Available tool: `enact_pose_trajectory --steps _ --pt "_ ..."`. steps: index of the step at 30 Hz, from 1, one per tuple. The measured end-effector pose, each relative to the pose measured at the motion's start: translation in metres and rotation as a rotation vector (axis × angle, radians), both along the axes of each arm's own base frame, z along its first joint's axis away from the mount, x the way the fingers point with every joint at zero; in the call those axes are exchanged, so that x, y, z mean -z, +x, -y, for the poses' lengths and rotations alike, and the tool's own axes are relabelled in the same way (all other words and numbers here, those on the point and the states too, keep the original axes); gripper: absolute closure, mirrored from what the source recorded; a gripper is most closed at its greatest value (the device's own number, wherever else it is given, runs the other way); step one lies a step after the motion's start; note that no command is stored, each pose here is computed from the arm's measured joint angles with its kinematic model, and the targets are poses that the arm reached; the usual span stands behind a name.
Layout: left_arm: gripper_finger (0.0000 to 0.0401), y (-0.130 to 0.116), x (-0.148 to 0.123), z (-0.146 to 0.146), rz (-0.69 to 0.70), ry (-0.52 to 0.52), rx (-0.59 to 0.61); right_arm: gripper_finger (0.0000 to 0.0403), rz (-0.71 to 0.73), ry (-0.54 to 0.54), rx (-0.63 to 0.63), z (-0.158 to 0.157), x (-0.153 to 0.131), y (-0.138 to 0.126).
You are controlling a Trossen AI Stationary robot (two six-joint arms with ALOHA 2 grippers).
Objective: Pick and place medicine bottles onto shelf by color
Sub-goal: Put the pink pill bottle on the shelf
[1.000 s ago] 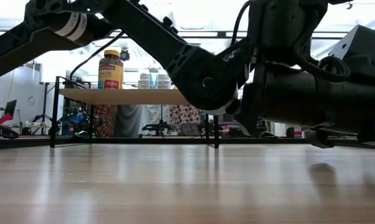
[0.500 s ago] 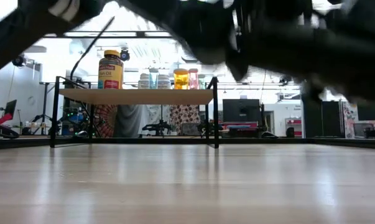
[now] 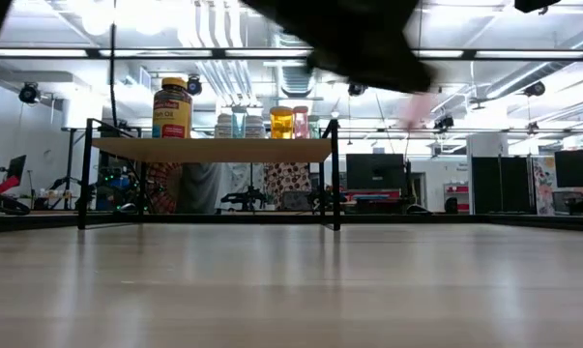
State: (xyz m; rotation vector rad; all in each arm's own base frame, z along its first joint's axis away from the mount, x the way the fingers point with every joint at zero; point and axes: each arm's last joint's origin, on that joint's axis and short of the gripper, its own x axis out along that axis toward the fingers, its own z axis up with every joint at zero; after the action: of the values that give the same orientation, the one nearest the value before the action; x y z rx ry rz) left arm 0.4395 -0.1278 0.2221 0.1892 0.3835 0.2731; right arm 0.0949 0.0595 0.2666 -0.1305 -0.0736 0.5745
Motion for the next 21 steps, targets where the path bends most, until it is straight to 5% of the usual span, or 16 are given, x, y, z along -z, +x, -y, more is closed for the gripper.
enact_pose_trajectory --steps 9,16,21 --pt "0.0317 -0.123 -0.048 -0.064 0.151 0.175 -0.617 0.0286 0.019 -0.016 0.002 0.000 -0.001 0.000" --pt "0.0317 -0.194 -0.028 -0.109 0.248 0.105 -0.825 0.0297 0.026 -0.029 0.002 0.000 -0.001 0.000" --pt "0.0317 -0.218 -0.010 -0.136 0.331 0.036 -0.947 0.0304 0.043 -0.050 0.003 0.000 -0.001 0.000"
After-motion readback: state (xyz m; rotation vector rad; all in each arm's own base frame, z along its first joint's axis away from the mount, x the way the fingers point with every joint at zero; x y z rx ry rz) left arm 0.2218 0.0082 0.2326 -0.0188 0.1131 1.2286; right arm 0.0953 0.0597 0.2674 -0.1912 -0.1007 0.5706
